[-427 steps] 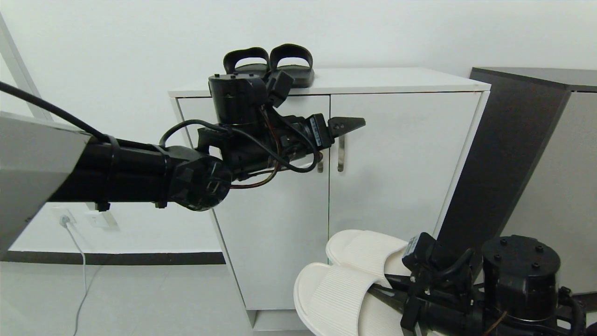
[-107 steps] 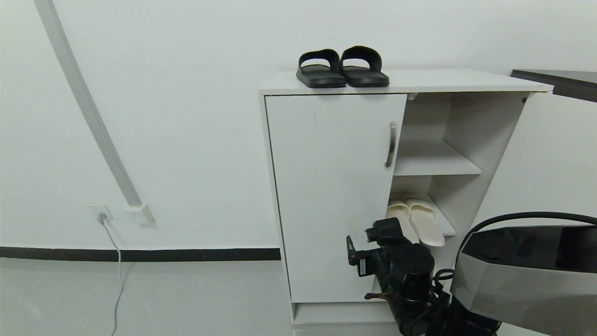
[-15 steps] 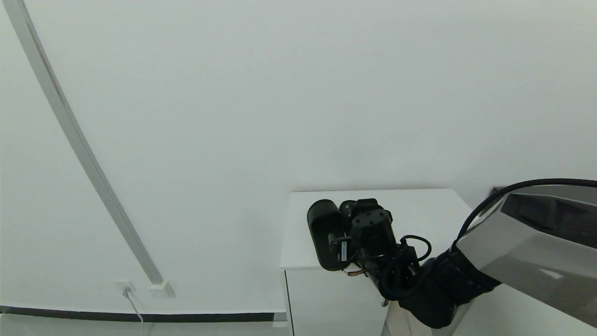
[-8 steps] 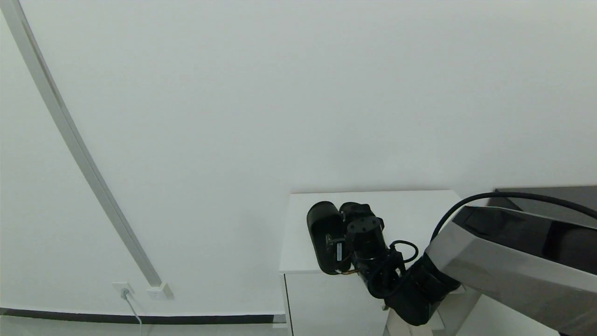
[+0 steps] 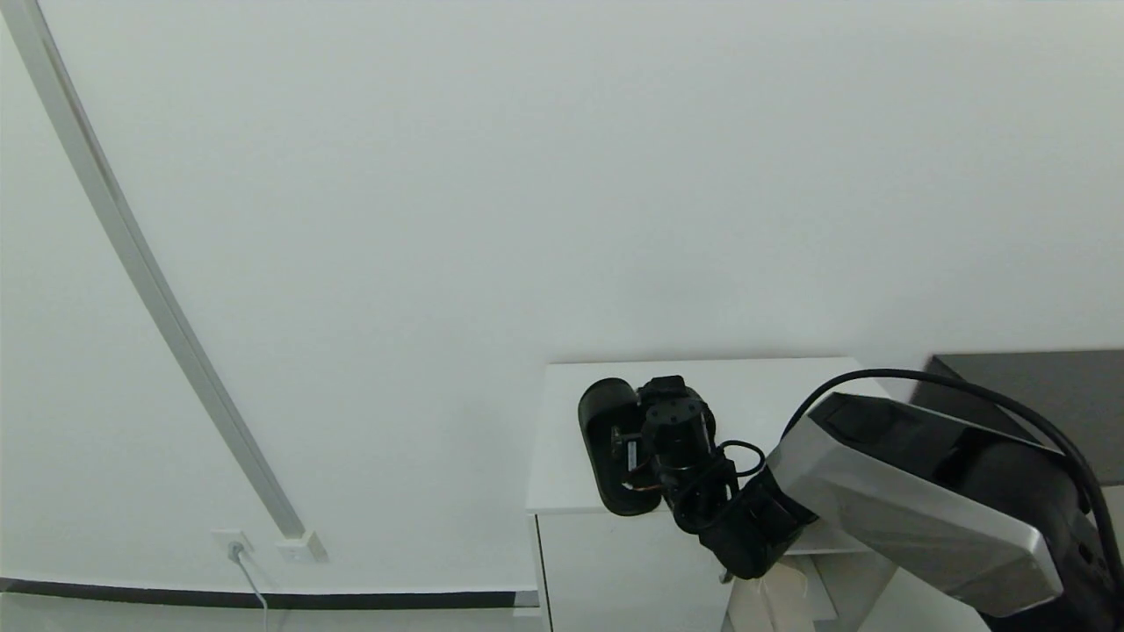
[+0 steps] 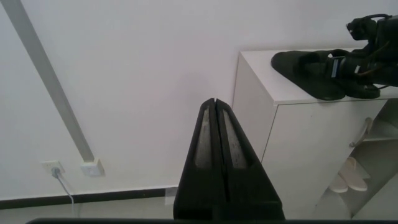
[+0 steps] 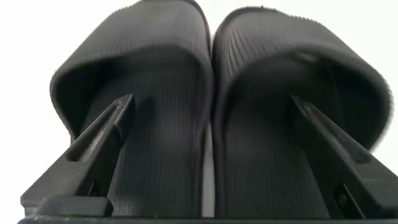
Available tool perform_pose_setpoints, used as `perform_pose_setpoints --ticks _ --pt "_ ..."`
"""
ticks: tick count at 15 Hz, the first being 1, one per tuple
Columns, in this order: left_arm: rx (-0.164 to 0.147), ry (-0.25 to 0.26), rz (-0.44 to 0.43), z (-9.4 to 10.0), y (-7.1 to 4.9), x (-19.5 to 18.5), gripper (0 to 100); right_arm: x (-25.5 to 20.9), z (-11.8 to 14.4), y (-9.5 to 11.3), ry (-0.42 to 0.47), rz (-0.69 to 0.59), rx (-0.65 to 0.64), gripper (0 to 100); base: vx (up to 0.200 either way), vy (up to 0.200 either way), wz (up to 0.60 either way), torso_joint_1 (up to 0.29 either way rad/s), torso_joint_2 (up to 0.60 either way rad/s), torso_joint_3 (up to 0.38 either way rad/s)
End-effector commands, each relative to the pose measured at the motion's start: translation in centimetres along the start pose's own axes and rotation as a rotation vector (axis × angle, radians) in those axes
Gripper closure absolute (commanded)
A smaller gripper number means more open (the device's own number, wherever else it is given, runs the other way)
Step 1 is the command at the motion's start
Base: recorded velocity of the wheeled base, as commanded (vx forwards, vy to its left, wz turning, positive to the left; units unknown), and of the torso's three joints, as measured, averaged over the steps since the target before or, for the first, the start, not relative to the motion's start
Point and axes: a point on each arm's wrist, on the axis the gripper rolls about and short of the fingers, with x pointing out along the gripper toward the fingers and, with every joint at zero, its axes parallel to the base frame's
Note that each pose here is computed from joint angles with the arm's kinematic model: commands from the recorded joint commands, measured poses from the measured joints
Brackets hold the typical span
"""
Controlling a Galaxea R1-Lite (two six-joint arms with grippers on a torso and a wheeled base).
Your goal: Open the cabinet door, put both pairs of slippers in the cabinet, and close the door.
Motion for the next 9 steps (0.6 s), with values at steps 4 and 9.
perform_pose_setpoints --ticks 4,9 --pt "0.0 0.001 0.0 0.0 0.0 0.01 100 2.04 -0.69 -0.76 -0.011 -0.029 -0.001 0 0.0 0.0 0.0 0.0 0.0 0.0" --pt "0.0 0.001 0.0 0.0 0.0 0.01 100 2.12 -0.77 -0.82 -0.011 -0.031 0.0 100 0.0 0.0 0.0 0.0 0.0 0.0"
